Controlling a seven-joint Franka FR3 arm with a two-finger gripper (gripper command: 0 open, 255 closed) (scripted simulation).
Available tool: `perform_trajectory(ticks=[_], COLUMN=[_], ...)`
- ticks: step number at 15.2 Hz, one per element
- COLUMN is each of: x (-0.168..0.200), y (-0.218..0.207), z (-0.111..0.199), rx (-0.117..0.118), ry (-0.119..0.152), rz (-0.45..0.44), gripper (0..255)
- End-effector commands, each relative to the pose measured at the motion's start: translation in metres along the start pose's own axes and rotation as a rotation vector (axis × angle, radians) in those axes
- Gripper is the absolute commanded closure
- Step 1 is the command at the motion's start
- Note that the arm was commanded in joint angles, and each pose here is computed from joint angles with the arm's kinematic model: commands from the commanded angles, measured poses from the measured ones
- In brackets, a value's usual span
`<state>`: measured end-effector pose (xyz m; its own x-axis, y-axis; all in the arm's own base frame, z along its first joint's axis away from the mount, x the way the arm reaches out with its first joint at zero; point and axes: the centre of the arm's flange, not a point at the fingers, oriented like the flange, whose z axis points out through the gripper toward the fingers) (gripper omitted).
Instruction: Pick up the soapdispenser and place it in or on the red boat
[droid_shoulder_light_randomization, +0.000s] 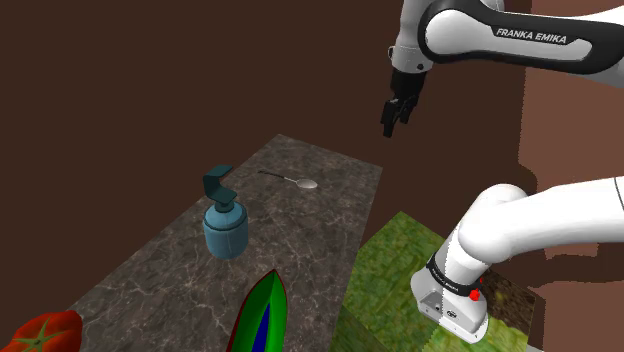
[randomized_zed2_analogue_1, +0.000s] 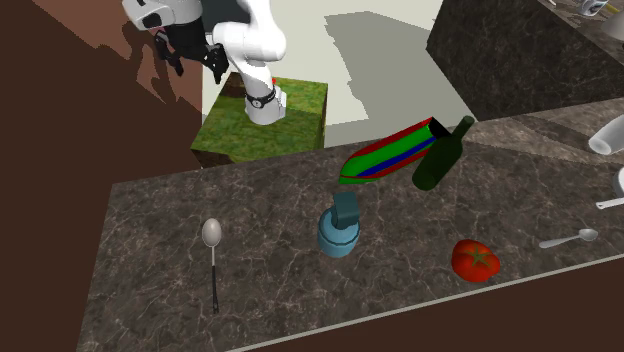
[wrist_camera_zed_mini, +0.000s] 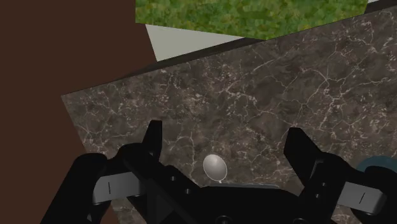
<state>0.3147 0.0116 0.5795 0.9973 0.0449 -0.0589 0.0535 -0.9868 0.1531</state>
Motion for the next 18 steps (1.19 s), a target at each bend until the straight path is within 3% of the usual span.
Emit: perform_trajectory(ticks=[1, 18], x=[0.0, 0.09], y=[0.0, -0.166], z=[0.0, 0.059], rx=[0.0, 0.092], ry=[0.0, 0.187], rz=[0.0, -0.168], gripper=[0, 0])
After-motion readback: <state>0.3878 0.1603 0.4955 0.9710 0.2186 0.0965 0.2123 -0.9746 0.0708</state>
